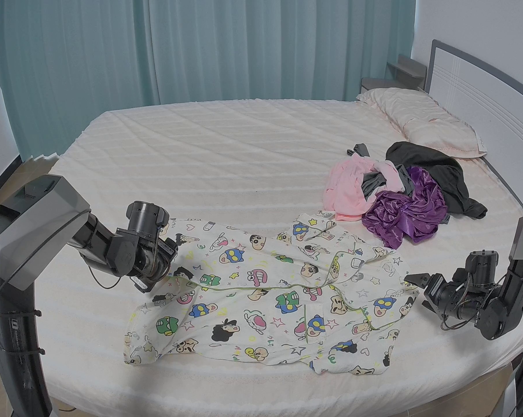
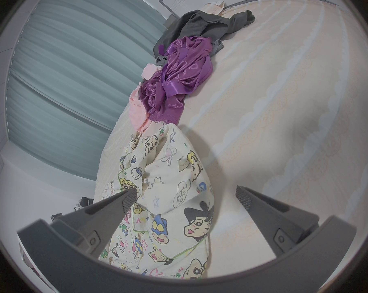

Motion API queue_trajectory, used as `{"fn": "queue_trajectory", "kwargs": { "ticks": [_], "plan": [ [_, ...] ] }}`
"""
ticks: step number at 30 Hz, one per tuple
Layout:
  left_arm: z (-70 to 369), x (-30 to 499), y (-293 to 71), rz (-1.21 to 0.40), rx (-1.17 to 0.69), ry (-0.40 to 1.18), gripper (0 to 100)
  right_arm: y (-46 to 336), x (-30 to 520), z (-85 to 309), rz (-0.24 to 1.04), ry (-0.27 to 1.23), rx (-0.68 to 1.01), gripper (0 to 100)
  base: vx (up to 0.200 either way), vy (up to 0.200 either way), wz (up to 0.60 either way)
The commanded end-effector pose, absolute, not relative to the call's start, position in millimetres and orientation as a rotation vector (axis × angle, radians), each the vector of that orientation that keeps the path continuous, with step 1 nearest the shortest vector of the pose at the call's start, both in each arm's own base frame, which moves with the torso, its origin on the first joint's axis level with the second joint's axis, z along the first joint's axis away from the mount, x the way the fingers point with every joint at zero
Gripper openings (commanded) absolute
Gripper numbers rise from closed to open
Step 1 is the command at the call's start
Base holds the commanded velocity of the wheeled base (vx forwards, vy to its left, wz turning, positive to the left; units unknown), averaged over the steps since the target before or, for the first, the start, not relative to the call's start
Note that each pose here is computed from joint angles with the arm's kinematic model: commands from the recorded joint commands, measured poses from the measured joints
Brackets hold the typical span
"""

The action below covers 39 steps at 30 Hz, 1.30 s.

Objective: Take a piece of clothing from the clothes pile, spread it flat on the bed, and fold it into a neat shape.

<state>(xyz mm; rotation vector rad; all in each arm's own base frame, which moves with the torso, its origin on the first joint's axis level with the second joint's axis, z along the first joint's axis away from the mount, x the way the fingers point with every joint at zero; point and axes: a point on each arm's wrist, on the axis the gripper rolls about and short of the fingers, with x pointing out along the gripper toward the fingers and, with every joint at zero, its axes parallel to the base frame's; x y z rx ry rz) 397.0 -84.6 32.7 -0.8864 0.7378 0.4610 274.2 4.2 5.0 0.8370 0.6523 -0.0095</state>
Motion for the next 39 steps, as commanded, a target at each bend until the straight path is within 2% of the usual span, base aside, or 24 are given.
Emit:
{"fn": "queue_trajectory", "kwargs": {
  "ticks": [1,2,9,19,25,30,37,38,39],
  "plan": [
    [31,397,-85,0.470,-0.915,0.737,100,4,274,5,-0.009,0.652,0.837,100,0.000,0.000,0.00],
    [30,397,-85,0.471,-0.928,0.738,0,4,274,5,-0.009,0.652,0.837,100,0.000,0.000,0.00],
    [27,397,-83,0.504,-1.009,0.722,0,4,274,5,-0.010,0.654,0.837,100,0.000,0.000,0.00],
    [35,389,-77,0.529,-1.009,0.701,0,4,274,5,-0.009,0.652,0.837,100,0.000,0.000,0.00],
    [54,382,-76,0.513,-0.949,0.656,0,4,274,6,-0.008,0.651,0.837,100,0.000,0.000,0.00],
    [44,375,-76,0.546,-0.837,0.670,0,4,274,6,-0.008,0.651,0.837,100,0.000,0.000,0.00],
    [41,374,-77,0.542,-0.826,0.683,0,4,273,6,-0.009,0.652,0.837,100,0.000,0.000,0.00],
    [42,374,-78,0.536,-0.829,0.680,100,4,273,6,-0.009,0.652,0.837,100,0.000,0.000,0.00],
    [43,376,-78,0.533,-0.833,0.672,100,4,273,6,-0.009,0.652,0.837,100,0.000,0.000,0.00]
  ]
}}
